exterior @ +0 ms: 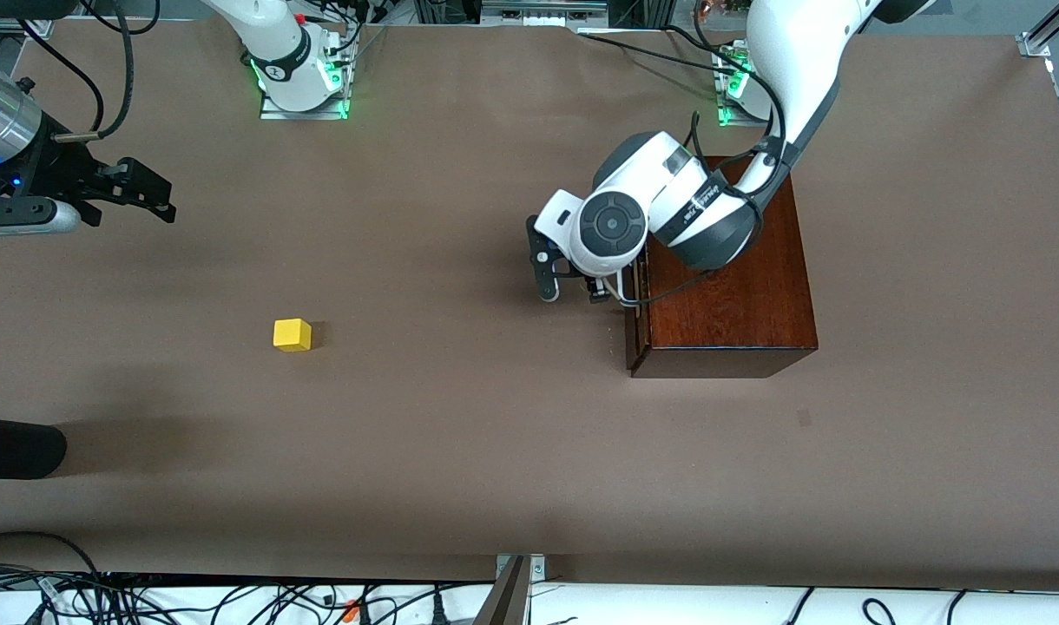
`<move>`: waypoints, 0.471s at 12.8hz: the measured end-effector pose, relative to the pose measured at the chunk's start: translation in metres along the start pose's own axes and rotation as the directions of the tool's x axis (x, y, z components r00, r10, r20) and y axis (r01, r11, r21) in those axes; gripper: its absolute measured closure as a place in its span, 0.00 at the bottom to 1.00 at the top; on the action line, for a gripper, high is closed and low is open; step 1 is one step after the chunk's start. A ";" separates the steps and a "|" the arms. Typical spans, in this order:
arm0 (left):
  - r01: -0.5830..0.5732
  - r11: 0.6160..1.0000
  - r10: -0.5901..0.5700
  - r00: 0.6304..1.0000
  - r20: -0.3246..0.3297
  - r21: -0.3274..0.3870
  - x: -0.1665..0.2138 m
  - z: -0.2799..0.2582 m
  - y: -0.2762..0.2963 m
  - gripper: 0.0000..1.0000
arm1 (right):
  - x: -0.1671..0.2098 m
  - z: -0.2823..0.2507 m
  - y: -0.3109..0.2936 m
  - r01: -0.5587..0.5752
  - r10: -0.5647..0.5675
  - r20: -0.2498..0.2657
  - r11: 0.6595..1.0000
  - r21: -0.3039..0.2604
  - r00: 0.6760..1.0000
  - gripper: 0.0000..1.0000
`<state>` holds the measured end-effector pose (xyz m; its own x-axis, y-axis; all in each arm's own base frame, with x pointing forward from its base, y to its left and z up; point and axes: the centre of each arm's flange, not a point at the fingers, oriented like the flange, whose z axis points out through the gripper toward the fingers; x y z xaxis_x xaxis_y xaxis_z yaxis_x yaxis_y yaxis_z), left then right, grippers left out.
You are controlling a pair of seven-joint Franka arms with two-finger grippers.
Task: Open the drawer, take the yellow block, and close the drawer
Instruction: 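Push the drawer shut with the left gripper while the right gripper withdraws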
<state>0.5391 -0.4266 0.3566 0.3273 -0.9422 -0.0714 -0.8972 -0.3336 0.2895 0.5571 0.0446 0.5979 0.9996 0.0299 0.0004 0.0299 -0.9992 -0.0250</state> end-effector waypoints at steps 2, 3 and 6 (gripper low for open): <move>0.219 0.975 -0.219 0.976 -0.011 0.031 -0.008 -0.042 0.022 0.00 | 0.003 0.004 0.003 -0.008 0.008 0.007 1.000 0.000 1.000 0.00; 0.322 0.945 -0.322 0.947 -0.016 0.051 -0.018 -0.067 0.031 0.00 | 0.004 0.005 0.002 -0.008 0.008 0.007 1.000 0.000 1.000 0.00; 0.521 0.846 -0.517 0.854 -0.067 0.114 -0.080 -0.145 0.020 0.00 | 0.009 0.006 0.002 -0.009 0.009 0.006 1.000 0.000 1.000 0.00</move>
<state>0.5381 -0.3529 0.5065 0.7627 -0.6298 -0.1470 -0.6222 -0.7766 0.0988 0.5666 0.0433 0.5917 0.9998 0.0213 -0.0063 0.0211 -0.9995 -0.0247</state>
